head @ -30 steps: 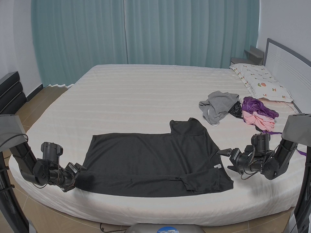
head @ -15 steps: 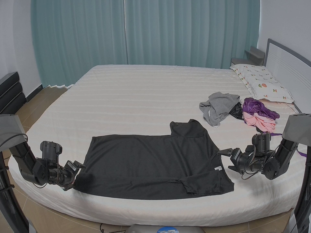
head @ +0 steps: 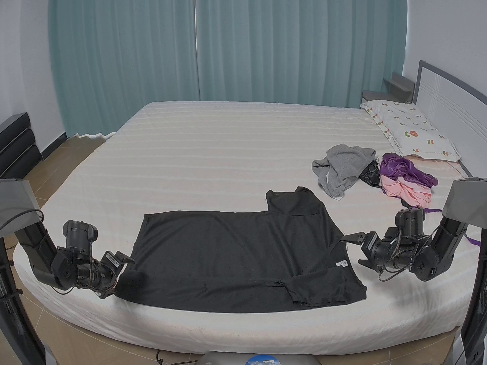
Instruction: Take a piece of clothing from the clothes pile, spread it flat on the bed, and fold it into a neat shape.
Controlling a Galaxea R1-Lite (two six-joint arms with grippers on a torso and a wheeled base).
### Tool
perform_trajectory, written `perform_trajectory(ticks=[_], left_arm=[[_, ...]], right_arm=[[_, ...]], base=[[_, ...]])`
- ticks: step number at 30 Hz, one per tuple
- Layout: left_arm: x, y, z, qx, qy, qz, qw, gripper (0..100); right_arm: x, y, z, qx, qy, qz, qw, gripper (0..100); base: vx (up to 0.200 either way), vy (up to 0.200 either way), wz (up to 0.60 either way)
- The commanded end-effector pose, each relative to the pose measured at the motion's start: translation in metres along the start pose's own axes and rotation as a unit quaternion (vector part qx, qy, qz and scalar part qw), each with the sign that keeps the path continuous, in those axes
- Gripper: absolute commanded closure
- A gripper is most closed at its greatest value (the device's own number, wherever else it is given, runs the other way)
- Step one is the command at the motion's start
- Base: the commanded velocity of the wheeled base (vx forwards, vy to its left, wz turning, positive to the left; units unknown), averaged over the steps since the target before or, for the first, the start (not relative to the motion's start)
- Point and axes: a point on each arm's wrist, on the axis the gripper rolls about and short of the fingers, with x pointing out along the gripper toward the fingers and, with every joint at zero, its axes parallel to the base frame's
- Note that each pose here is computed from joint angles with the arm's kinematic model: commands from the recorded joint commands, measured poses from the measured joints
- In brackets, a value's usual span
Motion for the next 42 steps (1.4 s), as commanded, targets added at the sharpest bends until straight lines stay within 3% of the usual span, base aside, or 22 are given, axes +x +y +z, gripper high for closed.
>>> perform_trajectory(ticks=[1, 10, 25, 33, 39, 42], left_arm=[[-0.001, 0.000, 0.001, -0.009, -0.002, -0.002, 1.0000, 0], [-0.001, 0.000, 0.002, -0.012, 0.000, -0.005, 0.9999, 0], [-0.002, 0.000, 0.002, -0.011, 0.000, -0.006, 0.9999, 0], [-0.009, -0.003, 0.000, -0.006, -0.002, -0.015, 0.9999, 0], [-0.013, -0.003, -0.002, 0.011, 0.002, -0.018, 0.9998, 0], [-0.009, -0.001, -0.011, 0.046, 0.018, -0.008, 0.9988, 0]], right_arm=[[0.000, 0.000, -0.001, -0.001, 0.002, 0.001, 1.0000, 0], [0.000, 0.000, -0.001, 0.000, 0.000, -0.001, 1.0000, 0], [0.000, 0.000, -0.003, -0.005, 0.001, -0.004, 1.0000, 0], [-0.001, -0.004, -0.006, -0.017, 0.006, -0.011, 0.9998, 0], [-0.001, -0.008, -0.013, -0.042, 0.020, -0.019, 0.9987, 0], [0.000, -0.008, -0.014, -0.045, 0.022, -0.020, 0.9986, 0]], base=[[0.000, 0.000, 0.00], [0.000, 0.200, 0.00], [0.000, 0.000, 0.00], [0.150, 0.000, 0.00], [0.000, 0.000, 0.00], [0.000, 0.000, 0.00]])
